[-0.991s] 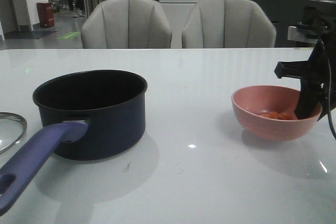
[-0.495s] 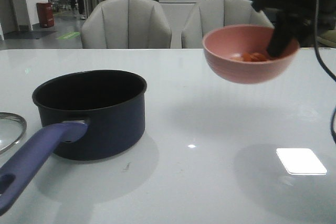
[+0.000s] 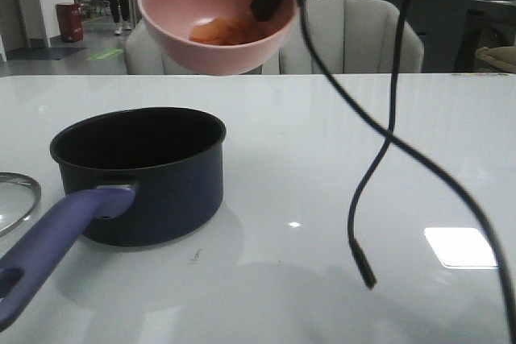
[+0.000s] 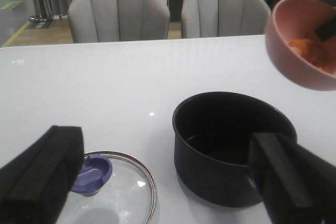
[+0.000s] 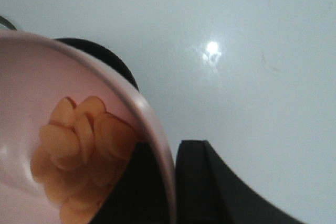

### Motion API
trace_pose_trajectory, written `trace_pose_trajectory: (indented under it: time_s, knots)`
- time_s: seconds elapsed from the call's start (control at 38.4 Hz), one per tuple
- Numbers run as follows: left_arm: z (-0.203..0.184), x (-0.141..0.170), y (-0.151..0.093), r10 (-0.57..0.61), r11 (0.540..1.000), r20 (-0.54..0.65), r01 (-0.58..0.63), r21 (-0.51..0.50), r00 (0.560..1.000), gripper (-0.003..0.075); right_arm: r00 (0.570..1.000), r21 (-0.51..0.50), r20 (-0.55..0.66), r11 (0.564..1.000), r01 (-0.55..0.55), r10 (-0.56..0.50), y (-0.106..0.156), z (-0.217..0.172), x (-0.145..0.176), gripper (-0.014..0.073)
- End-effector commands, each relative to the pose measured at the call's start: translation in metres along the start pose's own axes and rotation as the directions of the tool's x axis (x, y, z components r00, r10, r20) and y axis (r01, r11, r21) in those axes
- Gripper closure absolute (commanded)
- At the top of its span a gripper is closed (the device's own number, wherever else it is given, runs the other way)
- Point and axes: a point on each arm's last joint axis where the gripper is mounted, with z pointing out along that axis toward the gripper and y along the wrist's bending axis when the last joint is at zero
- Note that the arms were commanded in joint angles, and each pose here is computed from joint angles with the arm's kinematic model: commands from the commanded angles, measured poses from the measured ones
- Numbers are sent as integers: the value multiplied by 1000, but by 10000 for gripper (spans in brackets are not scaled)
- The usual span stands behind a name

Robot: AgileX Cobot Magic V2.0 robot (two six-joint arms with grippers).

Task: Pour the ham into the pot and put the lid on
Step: 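Lift the pink bowl and carry it over the saucepan with the right gripper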

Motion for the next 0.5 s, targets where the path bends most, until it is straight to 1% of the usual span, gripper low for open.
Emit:
trace_pose_trajectory:
  time_s: [0.0, 0.16, 0.29, 0.36, 0.47]
  knots:
    - [-2, -19, -1, 1, 1000, 112, -1, 8, 994, 51, 966, -2, 258, 999, 34, -32, 15, -25, -32, 456]
    - [-2, -19, -1, 1, 1000, 112, -1, 8, 994, 51, 919, 2, 391, 998, 62, -58, 26, -19, -42, 456]
    - [-2, -19, -1, 1, 1000, 112, -1, 8, 994, 51, 880, 27, 466, 996, 89, -91, 28, -7, -46, 456]
    - [-2, -19, -1, 1, 1000, 112, -1, 8, 994, 51, 858, 54, 497, 991, 123, -133, 28, 3, -45, 456]
    - [-2, -19, -1, 1, 1000, 110, -1, 8, 994, 51, 801, 96, 562, 979, 182, -204, 30, 11, -38, 456]
